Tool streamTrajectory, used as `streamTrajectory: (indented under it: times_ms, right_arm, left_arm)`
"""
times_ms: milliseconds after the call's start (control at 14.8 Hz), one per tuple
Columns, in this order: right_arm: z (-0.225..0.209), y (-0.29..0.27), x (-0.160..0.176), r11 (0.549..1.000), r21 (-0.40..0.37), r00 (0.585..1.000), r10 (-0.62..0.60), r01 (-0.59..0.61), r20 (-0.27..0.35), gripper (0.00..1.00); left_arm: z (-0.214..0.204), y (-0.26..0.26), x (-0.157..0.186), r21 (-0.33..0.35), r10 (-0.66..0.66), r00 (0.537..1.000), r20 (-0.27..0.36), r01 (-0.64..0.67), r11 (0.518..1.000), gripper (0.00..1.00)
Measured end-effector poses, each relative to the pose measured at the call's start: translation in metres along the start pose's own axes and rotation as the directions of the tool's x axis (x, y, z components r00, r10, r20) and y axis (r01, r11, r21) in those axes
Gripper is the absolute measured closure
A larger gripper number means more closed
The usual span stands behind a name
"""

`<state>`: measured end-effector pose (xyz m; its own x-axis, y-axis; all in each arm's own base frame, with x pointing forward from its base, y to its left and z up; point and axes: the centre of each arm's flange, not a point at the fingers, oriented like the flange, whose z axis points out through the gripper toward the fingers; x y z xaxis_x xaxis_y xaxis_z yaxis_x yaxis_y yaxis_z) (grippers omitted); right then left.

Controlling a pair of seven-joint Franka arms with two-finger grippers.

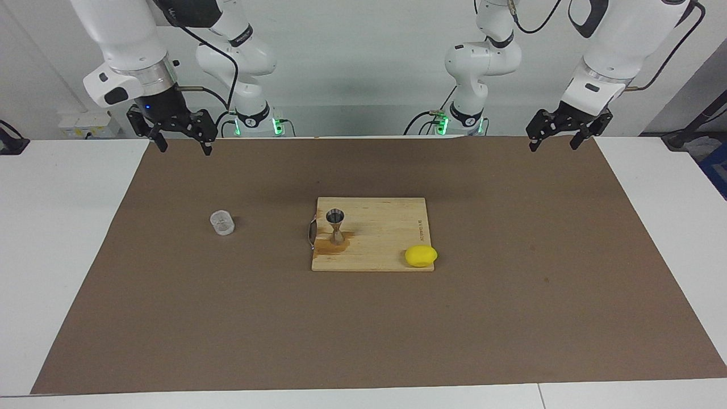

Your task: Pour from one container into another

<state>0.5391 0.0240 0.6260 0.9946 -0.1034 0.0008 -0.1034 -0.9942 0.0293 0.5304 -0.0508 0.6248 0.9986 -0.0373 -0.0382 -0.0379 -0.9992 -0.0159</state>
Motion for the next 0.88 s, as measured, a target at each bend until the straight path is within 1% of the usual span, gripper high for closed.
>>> streamTrajectory:
  times_ms: [475,881]
  right_arm:
    - [0.014,0.000,-0.004,1.000,-0.001,0.999,-0.024,0.024,0.048,0.00]
    - [0.015,0.000,-0.006,1.000,-0.002,0.998,-0.028,0.028,0.051,0.00]
  left_arm:
    - [0.000,0.000,0.000,0.000,0.000,1.000,0.000,0.000,1.000,0.00]
    - [0.000,0.000,0.000,0.000,0.000,1.000,0.000,0.000,1.000,0.00]
